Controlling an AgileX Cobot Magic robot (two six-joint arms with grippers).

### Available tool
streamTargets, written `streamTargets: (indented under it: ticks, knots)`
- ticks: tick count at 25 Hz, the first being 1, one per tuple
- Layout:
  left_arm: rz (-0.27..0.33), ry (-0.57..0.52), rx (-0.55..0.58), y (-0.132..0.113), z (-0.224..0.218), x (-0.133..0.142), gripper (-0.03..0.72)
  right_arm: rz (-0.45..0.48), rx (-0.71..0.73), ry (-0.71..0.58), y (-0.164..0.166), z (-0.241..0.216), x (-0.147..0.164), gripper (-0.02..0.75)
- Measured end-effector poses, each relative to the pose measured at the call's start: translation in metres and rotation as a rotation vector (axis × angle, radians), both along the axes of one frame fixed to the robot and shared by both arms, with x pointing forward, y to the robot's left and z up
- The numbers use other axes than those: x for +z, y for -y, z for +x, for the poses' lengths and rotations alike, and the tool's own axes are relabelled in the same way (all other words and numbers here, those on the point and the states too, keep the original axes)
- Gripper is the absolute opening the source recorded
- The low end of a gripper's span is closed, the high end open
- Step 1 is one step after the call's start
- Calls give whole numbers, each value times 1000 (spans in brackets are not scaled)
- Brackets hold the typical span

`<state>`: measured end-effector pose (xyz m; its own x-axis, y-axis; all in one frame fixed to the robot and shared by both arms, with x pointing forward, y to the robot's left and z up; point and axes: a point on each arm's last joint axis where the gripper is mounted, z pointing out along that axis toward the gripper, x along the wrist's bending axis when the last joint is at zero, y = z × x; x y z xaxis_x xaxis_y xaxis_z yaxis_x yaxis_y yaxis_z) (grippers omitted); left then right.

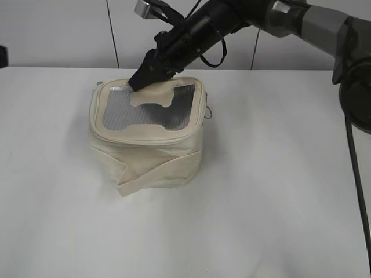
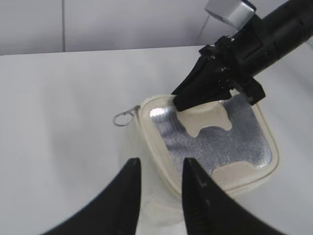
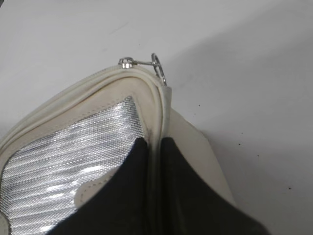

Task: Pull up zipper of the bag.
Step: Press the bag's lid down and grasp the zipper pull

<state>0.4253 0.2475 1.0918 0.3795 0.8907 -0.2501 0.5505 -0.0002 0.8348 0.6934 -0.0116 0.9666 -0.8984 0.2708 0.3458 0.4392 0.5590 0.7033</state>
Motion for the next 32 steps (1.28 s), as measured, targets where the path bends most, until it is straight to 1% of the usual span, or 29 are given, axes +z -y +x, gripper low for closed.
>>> streamTargets:
  ticks: [2,3,4,5,6,9,10,11,12,13,14,15,16,17,20,22,24,26,27,31,32]
  knots:
    - [-44,-28,-72,4,29,-4,223,-1,2,-5,0,0,0,53]
    - [-98,-52,-94,3,46,-7,222,-1,3,-5,0,-1,0,53]
    - [-133,-66,-129,-2,63,-11,221,-1,3,-5,0,0,0,53]
    - [-186,-63,-156,-7,77,-13,222,-1,3,-5,0,0,0,53]
    - [-260,-76,-179,-16,94,-16,222,-1,2,-6,0,0,0,53]
    - [-438,-99,-231,-51,138,-35,224,-1,0,-11,0,0,0,53]
    - [-472,-103,-223,-63,154,-44,228,-1,0,-12,0,0,0,53]
    - [-487,-108,-217,-74,169,-54,235,-1,-1,-12,0,0,0,53]
    - [-476,-98,-226,-79,179,-63,241,-1,0,-13,0,-1,0,53]
    - [-439,-85,-251,-83,190,-73,246,-1,-2,-15,0,-1,0,53]
    - [-392,-73,-288,-83,198,-83,251,-1,-2,-15,0,-1,0,53]
    - [-326,-51,-346,-80,202,-91,255,-1,-2,-17,0,-1,0,53]
    - [-260,-30,-409,-75,206,-99,260,-1,-3,-18,0,-1,0,53]
    - [-210,-15,-470,-68,208,-105,262,-1,-4,-19,0,-1,0,53]
    - [-79,48,-618,-46,209,-117,268,-1,-6,-20,0,-1,0,53]
    - [6,75,-690,-30,209,-121,269,-1,-6,-21,0,-1,0,53]
    - [117,72,-743,-21,208,-127,269,-1,-8,-23,0,-1,0,52]
    - [205,63,-781,-12,208,-133,269,-1,-10,-26,0,-1,0,52]
    - [235,63,-787,-9,209,-135,269,-1,-11,-26,0,-1,0,52]
    - [311,77,-775,-2,212,-138,269,1,-12,-29,0,-1,0,52]
    - [322,81,-778,-1,212,-138,269,1,-12,-29,0,-1,0,52]
